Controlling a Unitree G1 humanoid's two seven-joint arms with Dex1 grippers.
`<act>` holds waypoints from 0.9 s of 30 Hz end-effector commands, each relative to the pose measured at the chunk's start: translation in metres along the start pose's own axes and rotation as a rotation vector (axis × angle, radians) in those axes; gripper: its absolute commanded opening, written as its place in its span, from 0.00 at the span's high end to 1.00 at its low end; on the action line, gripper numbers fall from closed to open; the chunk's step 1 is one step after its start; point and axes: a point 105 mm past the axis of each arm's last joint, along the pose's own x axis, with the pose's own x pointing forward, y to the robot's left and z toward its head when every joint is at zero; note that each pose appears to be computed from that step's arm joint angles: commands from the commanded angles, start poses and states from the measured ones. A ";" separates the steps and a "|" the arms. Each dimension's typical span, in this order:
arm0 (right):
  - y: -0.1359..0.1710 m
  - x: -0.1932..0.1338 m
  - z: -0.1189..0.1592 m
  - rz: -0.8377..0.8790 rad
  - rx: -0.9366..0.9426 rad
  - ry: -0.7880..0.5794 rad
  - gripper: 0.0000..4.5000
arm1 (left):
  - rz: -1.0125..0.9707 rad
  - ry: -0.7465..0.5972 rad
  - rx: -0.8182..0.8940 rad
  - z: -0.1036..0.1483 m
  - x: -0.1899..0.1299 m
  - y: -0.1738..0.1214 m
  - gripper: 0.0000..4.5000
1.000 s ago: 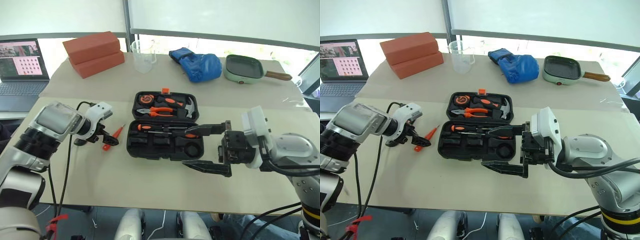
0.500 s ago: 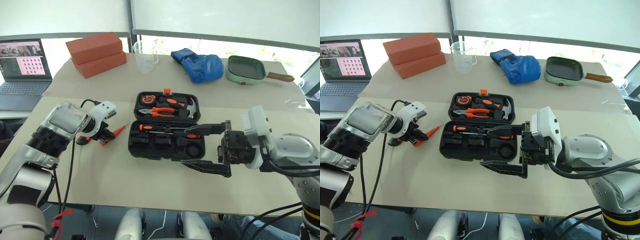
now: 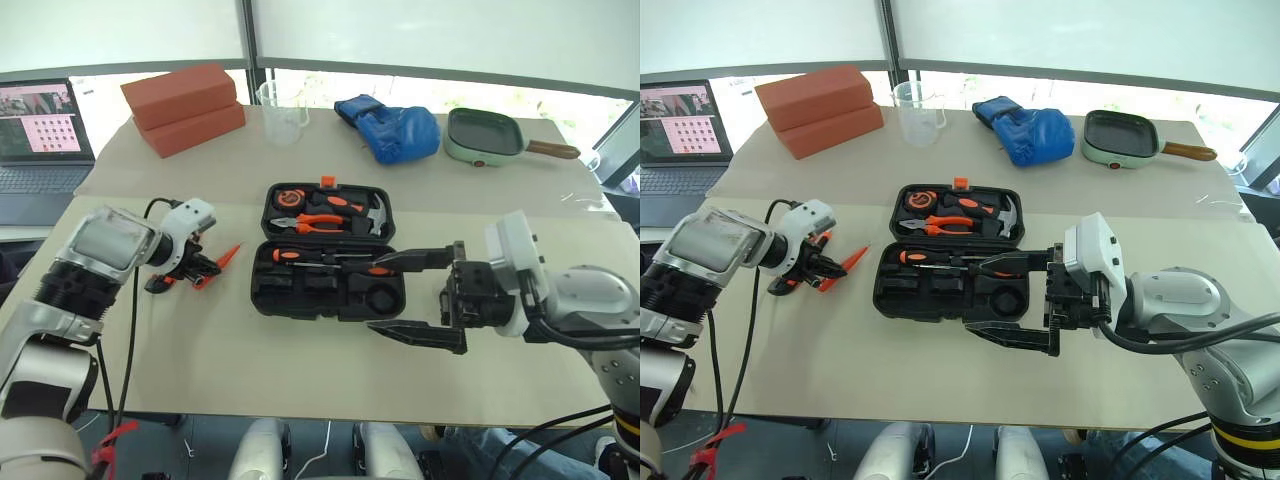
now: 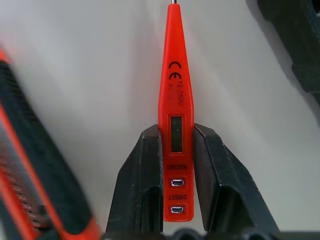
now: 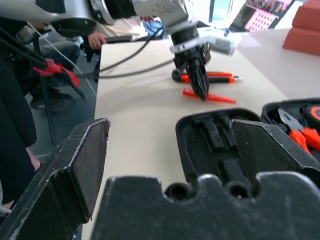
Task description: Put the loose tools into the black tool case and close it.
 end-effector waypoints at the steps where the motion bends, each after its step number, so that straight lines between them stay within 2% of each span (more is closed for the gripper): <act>1: -0.001 -0.007 0.007 -0.024 -0.038 -0.009 0.00 | 0.019 -0.226 0.195 0.051 -0.023 -0.001 0.92; 4: 0.000 -0.011 0.005 -0.042 -0.029 0.005 0.00 | -0.081 -0.359 0.406 0.081 -0.033 -0.026 0.92; 8: 0.001 -0.014 0.004 -0.058 -0.023 0.014 0.00 | -0.268 -0.313 0.614 0.082 -0.030 -0.065 0.92; 11: 0.003 -0.013 0.003 -0.064 -0.020 0.016 0.00 | -0.343 -0.233 0.718 0.078 -0.017 -0.083 0.92; 19: 0.006 -0.012 0.002 -0.094 -0.011 0.008 0.00 | -0.407 -0.109 0.838 0.076 0.021 -0.103 0.92; 27: 0.007 -0.013 0.001 -0.132 -0.003 -0.002 0.00 | -0.418 -0.022 0.857 0.070 0.036 -0.098 0.92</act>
